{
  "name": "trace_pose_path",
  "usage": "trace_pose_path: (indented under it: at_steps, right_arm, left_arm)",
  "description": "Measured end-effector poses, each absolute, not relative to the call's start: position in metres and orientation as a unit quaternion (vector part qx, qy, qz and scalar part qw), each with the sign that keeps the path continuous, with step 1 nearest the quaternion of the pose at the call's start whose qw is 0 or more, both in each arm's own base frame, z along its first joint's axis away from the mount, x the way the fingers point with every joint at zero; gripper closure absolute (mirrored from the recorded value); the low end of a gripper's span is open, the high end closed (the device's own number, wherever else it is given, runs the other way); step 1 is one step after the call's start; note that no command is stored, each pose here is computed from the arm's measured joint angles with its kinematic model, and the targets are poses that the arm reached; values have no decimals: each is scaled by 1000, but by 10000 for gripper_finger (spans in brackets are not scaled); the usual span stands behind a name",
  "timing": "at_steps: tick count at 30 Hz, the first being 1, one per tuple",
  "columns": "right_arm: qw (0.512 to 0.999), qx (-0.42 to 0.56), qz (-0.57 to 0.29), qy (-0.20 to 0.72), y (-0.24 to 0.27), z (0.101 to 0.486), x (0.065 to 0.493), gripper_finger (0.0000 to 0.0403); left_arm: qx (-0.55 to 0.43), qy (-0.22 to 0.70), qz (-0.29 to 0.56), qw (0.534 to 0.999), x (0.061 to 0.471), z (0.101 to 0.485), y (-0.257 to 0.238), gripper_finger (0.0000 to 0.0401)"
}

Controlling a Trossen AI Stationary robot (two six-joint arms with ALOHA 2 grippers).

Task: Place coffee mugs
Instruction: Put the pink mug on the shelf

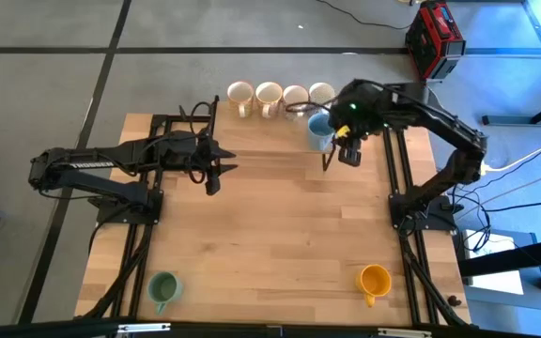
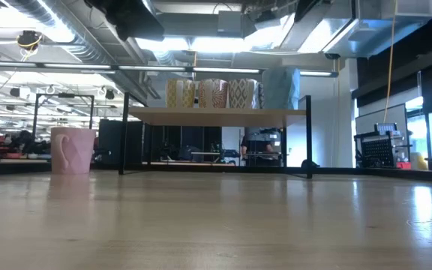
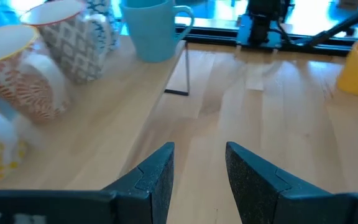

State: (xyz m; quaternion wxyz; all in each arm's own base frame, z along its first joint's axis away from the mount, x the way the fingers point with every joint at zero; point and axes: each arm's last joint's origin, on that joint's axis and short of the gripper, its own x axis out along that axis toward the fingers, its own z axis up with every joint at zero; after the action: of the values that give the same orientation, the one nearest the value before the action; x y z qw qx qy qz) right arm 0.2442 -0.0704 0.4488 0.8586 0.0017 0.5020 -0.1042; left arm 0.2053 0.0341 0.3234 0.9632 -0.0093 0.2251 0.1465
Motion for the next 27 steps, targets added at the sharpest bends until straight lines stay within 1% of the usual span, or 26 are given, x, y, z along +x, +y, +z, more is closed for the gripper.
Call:
trace_pose_path:
  at_steps: [5, 9, 14, 17, 20, 24, 27]
  right_arm:
    - [865, -14, -109, 490, -44, 455, 242, 270]
    - [865, -30, -110, 489, -26, 455, 242, 270]
    - [869, -43, -103, 482, -7, 456, 243, 270]
    - [871, -48, -106, 477, -1, 456, 244, 270]
    - [875, -47, -108, 470, 1, 457, 245, 270]
    - [877, -43, -109, 465, 1, 458, 246, 270]
    - [877, -43, -110, 465, 1, 458, 246, 270]
  left_arm:
    - [-68, 217, 164, 960, 201, 325, 36, 249]
    - [-116, 221, 169, 953, 179, 330, 35, 230]
    - [-156, 235, 184, 942, 143, 339, 30, 226]
    - [-184, 275, 222, 917, 127, 335, 29, 227]
    - [-215, 345, 264, 875, 118, 321, 29, 228]
    - [-216, 424, 315, 821, 117, 307, 36, 228]
    - [-220, 457, 341, 792, 127, 299, 46, 228]
